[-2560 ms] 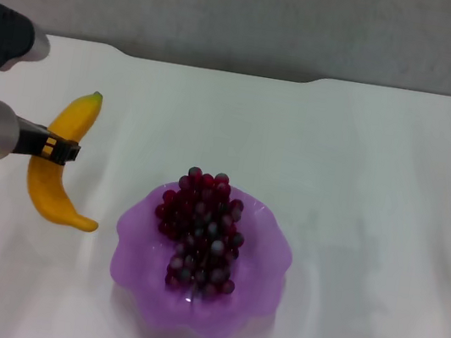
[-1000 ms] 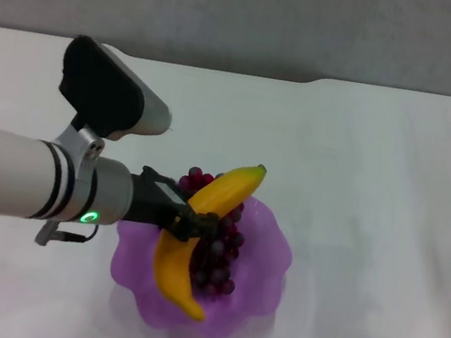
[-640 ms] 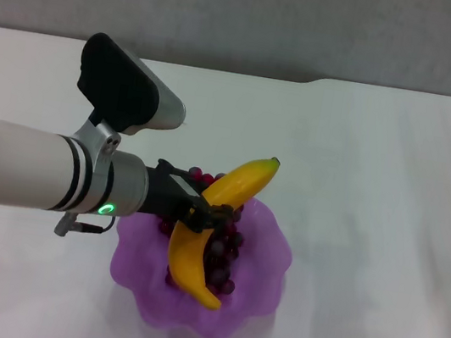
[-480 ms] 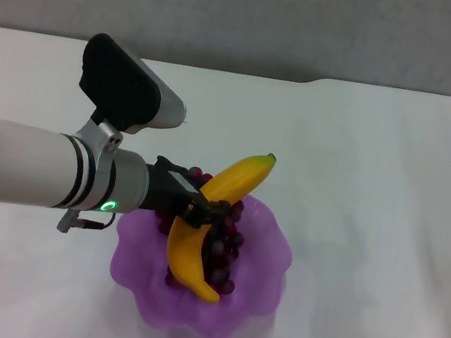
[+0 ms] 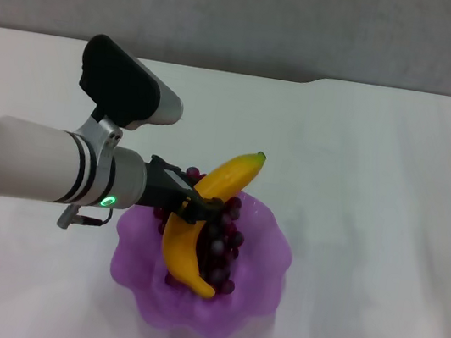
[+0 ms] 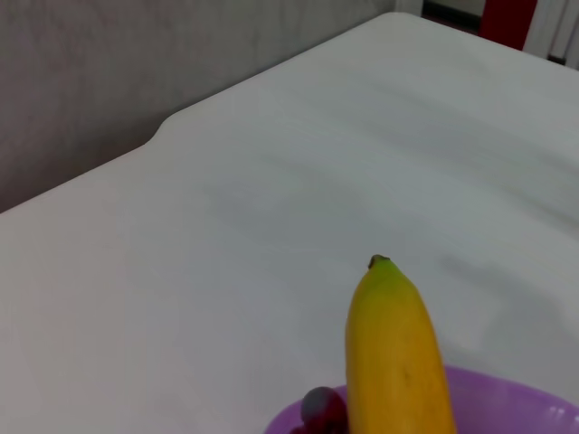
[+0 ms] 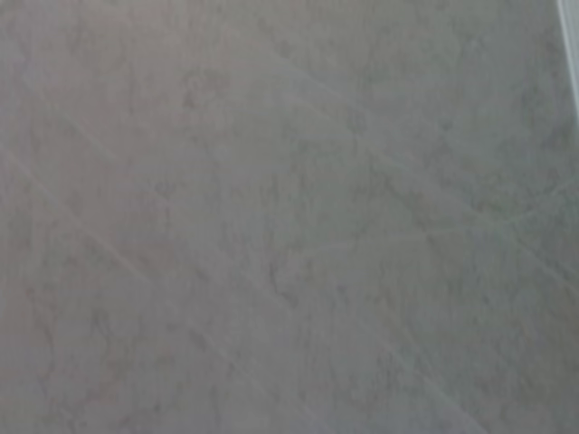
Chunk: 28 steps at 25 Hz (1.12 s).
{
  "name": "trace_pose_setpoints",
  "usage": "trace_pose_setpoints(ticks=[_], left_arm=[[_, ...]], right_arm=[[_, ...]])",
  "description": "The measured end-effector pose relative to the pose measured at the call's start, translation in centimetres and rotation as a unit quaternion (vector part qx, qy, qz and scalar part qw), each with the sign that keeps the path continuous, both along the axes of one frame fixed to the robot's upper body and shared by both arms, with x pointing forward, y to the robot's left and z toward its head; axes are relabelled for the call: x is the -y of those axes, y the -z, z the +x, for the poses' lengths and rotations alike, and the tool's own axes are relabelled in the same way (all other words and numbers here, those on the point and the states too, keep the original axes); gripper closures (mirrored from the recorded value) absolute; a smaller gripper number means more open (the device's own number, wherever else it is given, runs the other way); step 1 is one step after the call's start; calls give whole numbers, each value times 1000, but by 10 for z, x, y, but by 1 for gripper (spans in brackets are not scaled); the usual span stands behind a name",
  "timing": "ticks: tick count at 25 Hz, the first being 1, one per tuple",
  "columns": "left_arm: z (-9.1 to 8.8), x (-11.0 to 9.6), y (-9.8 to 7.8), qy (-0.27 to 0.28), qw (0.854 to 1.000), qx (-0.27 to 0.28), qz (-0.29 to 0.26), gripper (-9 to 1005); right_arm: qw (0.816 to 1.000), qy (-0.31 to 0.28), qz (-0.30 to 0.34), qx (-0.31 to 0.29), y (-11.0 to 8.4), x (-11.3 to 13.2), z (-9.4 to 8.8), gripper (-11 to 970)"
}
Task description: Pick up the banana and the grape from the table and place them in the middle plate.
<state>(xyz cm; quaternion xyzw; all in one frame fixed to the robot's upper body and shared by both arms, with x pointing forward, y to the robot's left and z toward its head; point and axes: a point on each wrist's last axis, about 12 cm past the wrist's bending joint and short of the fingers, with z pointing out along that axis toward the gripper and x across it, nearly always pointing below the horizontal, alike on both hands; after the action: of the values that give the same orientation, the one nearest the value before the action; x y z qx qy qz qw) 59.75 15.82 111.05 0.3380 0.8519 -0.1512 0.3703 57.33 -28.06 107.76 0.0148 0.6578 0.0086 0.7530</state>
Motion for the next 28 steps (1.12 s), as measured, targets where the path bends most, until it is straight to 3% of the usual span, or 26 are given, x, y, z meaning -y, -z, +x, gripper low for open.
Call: trace_pose_setpoints(ticks=[6, 11, 17, 23, 28], left_arm=[[-2, 0, 1, 0, 1000, -9, -3, 486], [-3, 3, -3, 4, 1000, -13, -11, 313], [-8, -4, -27, -3, 998, 26, -58, 152], [-6, -16, -41, -23, 994, 66, -80, 151], [3, -43, -53, -80, 985, 112, -99, 151]], right_arm=[[1000, 0, 0, 0, 0, 0, 0, 186], [1000, 0, -1, 0, 0, 0, 0, 186], [1000, 1, -3, -3, 2, 1, -1, 186], [1000, -4, -4, -2, 1, -1, 0, 186], [1000, -7, -5, -1, 1, -2, 0, 186]])
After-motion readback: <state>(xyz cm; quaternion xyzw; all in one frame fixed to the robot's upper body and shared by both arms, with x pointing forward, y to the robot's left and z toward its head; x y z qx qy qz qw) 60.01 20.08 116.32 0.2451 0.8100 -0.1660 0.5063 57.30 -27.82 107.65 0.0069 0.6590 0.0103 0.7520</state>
